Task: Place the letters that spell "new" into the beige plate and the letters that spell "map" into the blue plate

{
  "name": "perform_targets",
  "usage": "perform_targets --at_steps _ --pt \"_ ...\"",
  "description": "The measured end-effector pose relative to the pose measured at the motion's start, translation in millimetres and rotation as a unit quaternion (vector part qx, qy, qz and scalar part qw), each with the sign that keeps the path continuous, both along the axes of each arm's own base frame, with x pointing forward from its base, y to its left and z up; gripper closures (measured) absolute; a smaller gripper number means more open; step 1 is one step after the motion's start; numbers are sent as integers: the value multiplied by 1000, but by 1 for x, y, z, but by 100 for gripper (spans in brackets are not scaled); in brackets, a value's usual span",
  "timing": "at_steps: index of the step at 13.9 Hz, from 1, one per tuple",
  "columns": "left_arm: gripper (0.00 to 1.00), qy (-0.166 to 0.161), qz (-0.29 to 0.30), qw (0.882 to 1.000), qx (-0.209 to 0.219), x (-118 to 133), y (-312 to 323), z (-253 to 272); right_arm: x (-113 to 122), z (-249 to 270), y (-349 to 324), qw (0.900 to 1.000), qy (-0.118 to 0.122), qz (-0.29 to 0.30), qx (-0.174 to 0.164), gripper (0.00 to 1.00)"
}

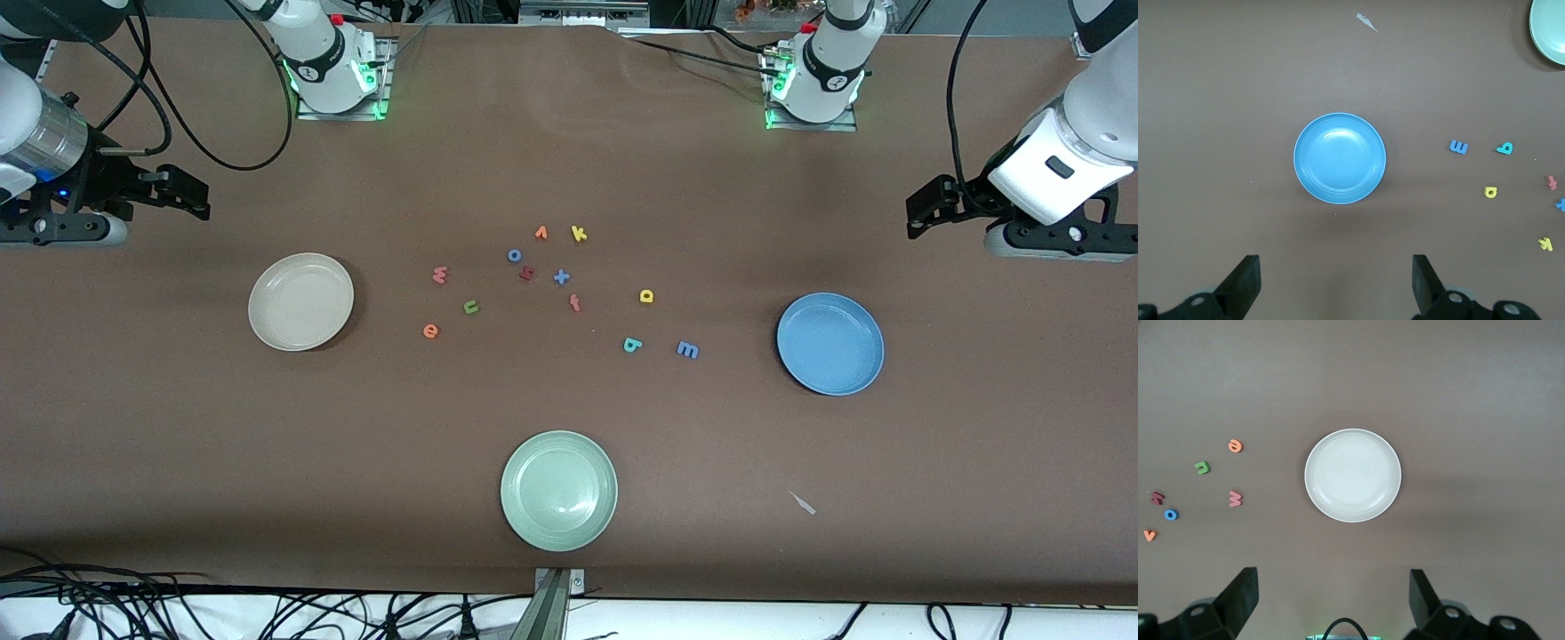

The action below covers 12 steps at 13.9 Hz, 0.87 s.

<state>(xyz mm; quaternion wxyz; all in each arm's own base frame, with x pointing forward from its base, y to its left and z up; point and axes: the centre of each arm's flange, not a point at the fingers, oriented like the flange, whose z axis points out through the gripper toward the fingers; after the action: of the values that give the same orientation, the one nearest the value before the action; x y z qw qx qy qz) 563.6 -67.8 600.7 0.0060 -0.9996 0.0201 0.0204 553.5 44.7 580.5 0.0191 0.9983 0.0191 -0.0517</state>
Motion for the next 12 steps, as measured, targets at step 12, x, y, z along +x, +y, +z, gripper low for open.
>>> perform_targets --at_steps 12 --pt "0 0 3 1000 0 0 4 0 0 -1 0 1000 0 0 0 0"
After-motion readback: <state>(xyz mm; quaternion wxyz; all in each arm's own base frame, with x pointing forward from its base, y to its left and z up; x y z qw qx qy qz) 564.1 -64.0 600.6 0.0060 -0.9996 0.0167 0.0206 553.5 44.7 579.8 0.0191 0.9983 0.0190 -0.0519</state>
